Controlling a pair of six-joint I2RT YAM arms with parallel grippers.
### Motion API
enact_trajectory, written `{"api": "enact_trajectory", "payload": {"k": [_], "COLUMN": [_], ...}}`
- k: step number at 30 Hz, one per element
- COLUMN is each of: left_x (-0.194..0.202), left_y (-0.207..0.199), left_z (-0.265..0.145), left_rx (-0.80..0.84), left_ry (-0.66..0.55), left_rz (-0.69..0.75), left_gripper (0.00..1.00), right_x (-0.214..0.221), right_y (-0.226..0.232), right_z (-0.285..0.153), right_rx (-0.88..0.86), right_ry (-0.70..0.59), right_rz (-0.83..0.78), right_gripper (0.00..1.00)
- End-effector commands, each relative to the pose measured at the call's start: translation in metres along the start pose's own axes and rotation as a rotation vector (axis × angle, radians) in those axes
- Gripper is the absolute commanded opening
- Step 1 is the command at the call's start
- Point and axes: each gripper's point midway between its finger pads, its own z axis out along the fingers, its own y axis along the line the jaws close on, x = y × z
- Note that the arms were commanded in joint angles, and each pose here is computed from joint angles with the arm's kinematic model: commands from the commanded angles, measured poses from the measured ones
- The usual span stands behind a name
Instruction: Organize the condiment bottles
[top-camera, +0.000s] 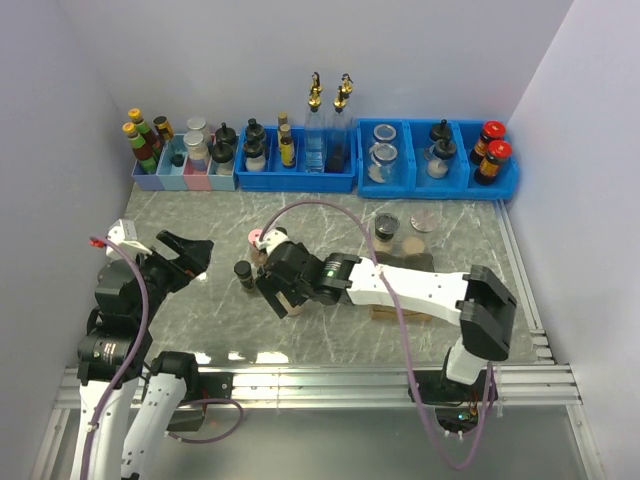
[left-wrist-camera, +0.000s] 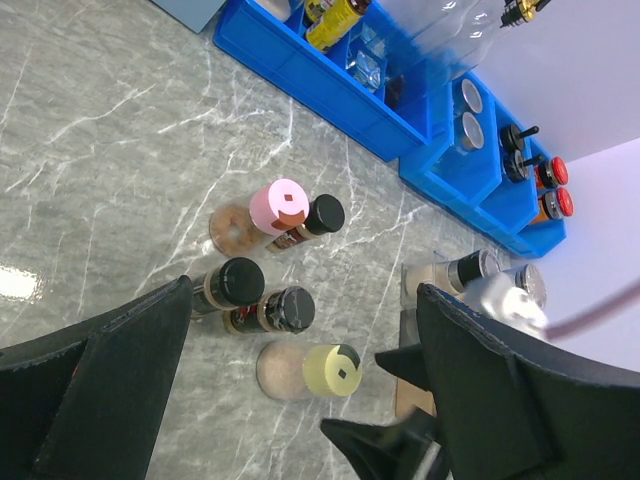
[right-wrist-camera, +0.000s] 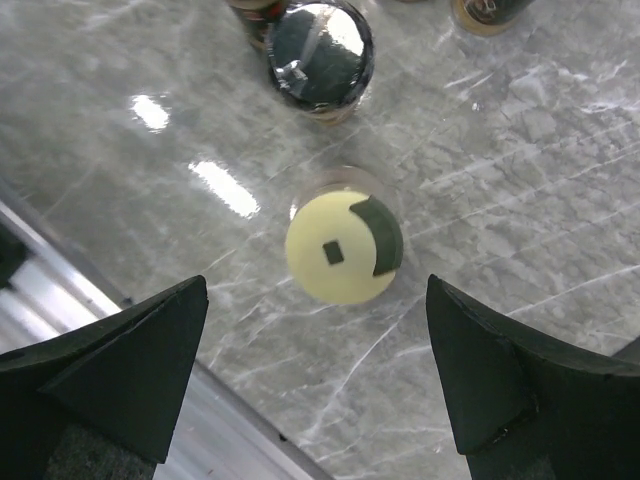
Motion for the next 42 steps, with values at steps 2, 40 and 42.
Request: {"api": "enact_trajectory", "payload": {"k": [2, 40, 42], "left_x": [-0.008, -0.003, -0.002], "left_y": [-0.003, -0.006, -0.006], "left_z": [-0.002, 0.009, 0.009], "left_rx": [0.013, 0.033, 0.031], "left_ry": [-0.038, -0.013, -0.011], "left_rz": [0.003, -0.007, -0.004], "left_gripper": [0.99, 0.99, 0.99], "right_x": [-0.021, 0.063, 0.074], "right_y": [-0.002, -0.244, -0.253], "right_z": [0.01, -0.112, -0.11], "right_rx": [0.042, 0.583, 0.598], "right_ry": [-0.049, -0.17, -0.151], "right_rz": [0.026, 0.577, 0.596], "right_gripper": [0.96, 0.0, 0.0]}}
